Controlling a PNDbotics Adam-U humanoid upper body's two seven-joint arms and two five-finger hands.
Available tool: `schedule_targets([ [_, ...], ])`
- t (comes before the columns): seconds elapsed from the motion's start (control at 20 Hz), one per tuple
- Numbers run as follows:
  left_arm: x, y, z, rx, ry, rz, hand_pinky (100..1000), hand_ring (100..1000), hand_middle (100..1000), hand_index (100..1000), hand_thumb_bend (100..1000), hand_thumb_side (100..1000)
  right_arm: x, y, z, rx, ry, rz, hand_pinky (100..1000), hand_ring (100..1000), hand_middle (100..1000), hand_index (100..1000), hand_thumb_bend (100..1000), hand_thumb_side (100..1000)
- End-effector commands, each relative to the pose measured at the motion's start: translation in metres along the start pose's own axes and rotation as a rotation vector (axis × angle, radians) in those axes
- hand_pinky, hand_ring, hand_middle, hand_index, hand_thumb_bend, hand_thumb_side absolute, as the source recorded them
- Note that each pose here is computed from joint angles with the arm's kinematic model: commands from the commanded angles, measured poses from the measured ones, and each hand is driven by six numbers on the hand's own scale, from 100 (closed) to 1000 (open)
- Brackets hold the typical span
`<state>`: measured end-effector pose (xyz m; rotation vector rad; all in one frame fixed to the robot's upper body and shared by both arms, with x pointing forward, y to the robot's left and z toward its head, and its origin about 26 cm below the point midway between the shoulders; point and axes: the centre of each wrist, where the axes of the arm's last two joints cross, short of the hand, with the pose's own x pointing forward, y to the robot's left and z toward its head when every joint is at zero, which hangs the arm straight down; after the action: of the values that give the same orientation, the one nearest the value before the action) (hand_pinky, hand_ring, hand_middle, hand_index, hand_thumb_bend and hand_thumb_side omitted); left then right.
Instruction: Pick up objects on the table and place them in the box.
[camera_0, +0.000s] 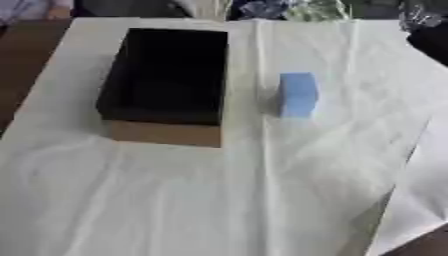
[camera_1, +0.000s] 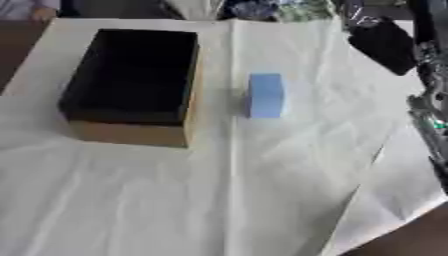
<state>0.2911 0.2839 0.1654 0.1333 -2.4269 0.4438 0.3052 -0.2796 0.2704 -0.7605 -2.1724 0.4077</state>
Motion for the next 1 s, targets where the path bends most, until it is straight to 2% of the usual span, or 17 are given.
schedule_targets([
  [0.05,0.007,0.001,-0.006,-0.013,-0.03,-0.005,954,674,648,839,109,492,0.008,-0.007,-0.005,0.0,-0.034,0.038,850,776,689,811,100,352],
  [0.2,0.007,0.001,-0.006,-0.017,-0.031,-0.005,954,674,648,839,110,490,0.016,-0.01,-0.01,0.06,-0.03,0.142,861,802,725,828,100,315],
  [0.25,0.007,0.001,-0.006,-0.019,-0.03,-0.005,954,674,647,839,110,491,0.019,-0.011,-0.013,0.094,-0.027,0.183,871,824,756,844,100,269],
  [0.45,0.007,0.001,-0.006,-0.028,-0.027,-0.006,953,673,647,839,110,489,0.035,-0.014,-0.023,0.298,0.014,0.379,897,874,814,880,100,138],
  [0.55,0.007,0.001,-0.006,-0.032,-0.026,-0.006,953,673,647,839,110,488,0.043,-0.015,-0.027,0.411,0.04,0.45,904,888,827,888,100,124],
  [0.7,0.007,0.001,-0.006,-0.036,-0.024,-0.007,953,673,646,838,110,487,0.054,-0.02,-0.034,0.559,0.067,0.51,917,908,843,906,100,121],
  [0.9,0.007,0.001,-0.006,-0.04,-0.023,-0.007,952,672,646,838,108,487,0.065,-0.024,-0.04,0.695,0.09,0.572,932,941,873,936,100,111],
  [1.0,0.007,0.001,-0.006,-0.041,-0.021,-0.006,952,672,646,838,107,485,0.069,-0.024,-0.042,0.749,0.098,0.61,943,955,894,950,165,100],
])
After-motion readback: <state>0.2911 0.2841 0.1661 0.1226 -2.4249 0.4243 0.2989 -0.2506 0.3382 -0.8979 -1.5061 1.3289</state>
